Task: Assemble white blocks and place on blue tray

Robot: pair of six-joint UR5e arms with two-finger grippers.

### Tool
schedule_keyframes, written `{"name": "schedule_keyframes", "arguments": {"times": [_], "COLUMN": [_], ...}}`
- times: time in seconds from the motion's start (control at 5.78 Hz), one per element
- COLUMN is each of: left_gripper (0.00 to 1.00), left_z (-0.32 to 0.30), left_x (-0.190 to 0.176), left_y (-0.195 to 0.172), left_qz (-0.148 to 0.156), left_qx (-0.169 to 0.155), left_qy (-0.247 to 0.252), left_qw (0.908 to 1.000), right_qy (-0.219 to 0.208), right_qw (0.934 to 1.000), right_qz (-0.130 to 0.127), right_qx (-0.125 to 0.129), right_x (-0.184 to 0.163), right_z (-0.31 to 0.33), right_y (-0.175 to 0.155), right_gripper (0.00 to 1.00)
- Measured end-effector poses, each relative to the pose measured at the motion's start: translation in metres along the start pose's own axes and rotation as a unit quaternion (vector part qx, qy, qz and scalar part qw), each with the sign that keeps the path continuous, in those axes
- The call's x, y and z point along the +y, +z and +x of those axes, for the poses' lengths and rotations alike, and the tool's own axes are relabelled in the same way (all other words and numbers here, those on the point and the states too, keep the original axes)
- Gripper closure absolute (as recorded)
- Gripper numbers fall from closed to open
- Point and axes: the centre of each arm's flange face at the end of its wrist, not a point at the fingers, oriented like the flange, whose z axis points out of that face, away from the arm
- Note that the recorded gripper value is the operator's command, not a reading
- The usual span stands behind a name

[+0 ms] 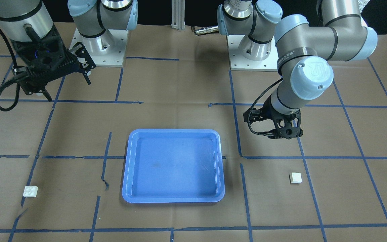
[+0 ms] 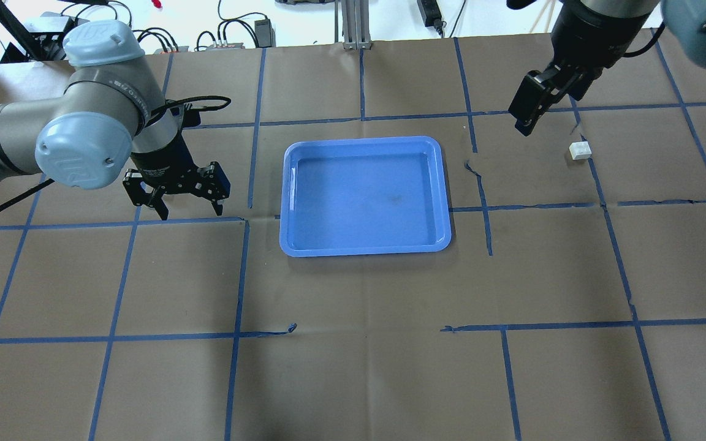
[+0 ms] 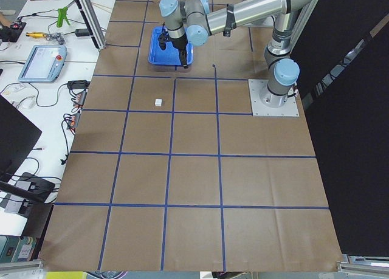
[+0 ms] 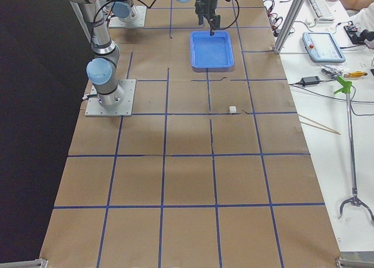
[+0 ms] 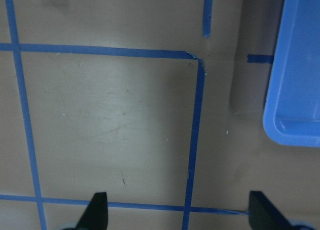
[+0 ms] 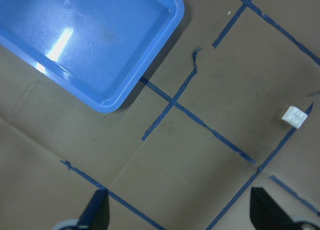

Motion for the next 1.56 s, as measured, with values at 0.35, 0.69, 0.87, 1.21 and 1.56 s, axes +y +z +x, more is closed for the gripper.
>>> {"name": "schedule_keyframes", "arguments": {"times": [0.35, 0.69, 0.87, 1.21, 1.56], "left_gripper": [0.01, 0.03, 0.03, 0.21, 0.80], "left_z": [-0.062, -0.109, -0.116, -0.119, -0.119], "left_x": [-0.043, -0.089, -0.104, -0.117, -0.123], "left_y": [0.029, 0.059, 0.073, 0.088, 0.092], "left_qz": [0.015, 0.070, 0.093, 0.115, 0.125], "left_qx": [0.011, 0.005, -0.001, -0.004, -0.003], "left_qy": [0.016, 0.036, 0.046, 0.051, 0.051], "left_qw": [0.9997, 0.9969, 0.9946, 0.9920, 0.9908], "right_qy": [-0.198, -0.357, -0.418, -0.468, -0.454], "right_qw": [0.9801, 0.9338, 0.9080, 0.8811, 0.8805], "right_qz": [-0.004, 0.005, 0.017, 0.062, 0.123], "right_qx": [-0.010, -0.021, -0.021, -0.026, -0.057], "right_x": [0.013, 0.041, 0.040, 0.032, 0.042], "right_z": [0.060, 0.147, 0.194, 0.267, 0.310], "right_y": [0.022, 0.042, 0.051, 0.077, 0.126], "right_gripper": [0.00, 0.00, 0.00, 0.00, 0.00]}}
